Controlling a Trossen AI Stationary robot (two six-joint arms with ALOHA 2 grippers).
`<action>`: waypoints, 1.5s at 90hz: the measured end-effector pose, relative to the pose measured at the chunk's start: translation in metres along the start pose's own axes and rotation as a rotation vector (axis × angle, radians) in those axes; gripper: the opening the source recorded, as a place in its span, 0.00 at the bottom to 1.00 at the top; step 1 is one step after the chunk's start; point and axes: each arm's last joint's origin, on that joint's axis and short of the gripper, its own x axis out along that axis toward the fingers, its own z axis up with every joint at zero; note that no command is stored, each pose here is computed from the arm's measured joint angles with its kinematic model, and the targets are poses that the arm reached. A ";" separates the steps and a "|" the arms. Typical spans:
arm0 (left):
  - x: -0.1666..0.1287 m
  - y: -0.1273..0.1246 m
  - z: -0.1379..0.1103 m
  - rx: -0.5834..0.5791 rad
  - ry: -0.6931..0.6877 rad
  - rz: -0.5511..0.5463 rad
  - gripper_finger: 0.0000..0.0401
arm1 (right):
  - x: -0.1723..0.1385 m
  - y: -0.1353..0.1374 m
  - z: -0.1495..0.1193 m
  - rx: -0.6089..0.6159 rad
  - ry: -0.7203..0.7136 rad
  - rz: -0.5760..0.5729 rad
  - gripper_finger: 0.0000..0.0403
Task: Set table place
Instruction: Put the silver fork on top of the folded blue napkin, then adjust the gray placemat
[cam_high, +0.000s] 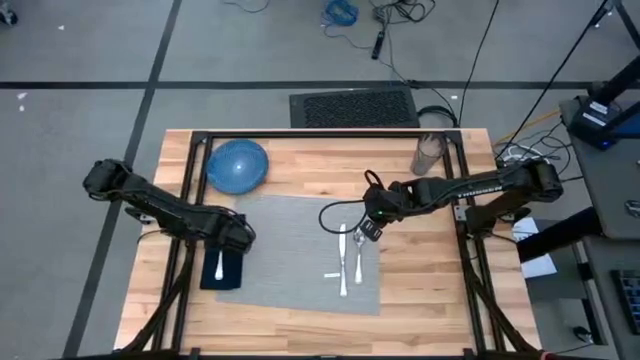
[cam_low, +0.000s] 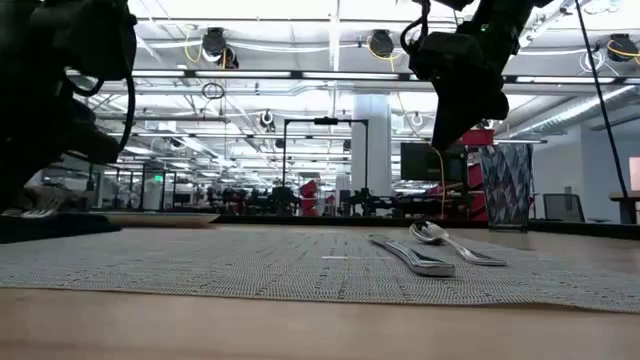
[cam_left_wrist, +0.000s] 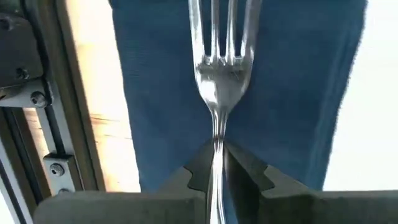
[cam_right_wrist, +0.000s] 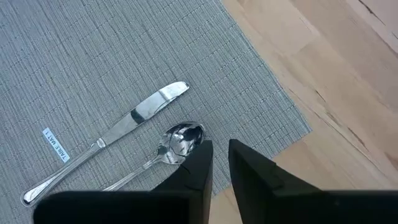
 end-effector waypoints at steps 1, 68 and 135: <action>0.000 0.000 0.000 0.000 0.001 -0.002 0.06 | 0.000 0.000 0.000 0.000 0.000 0.000 0.10; -0.032 -0.031 -0.009 0.123 -0.031 -0.285 0.06 | -0.004 0.017 -0.014 0.030 0.016 0.039 0.10; -0.018 -0.090 0.058 1.046 -0.311 -0.426 0.06 | 0.026 0.102 -0.088 0.569 0.068 0.111 0.10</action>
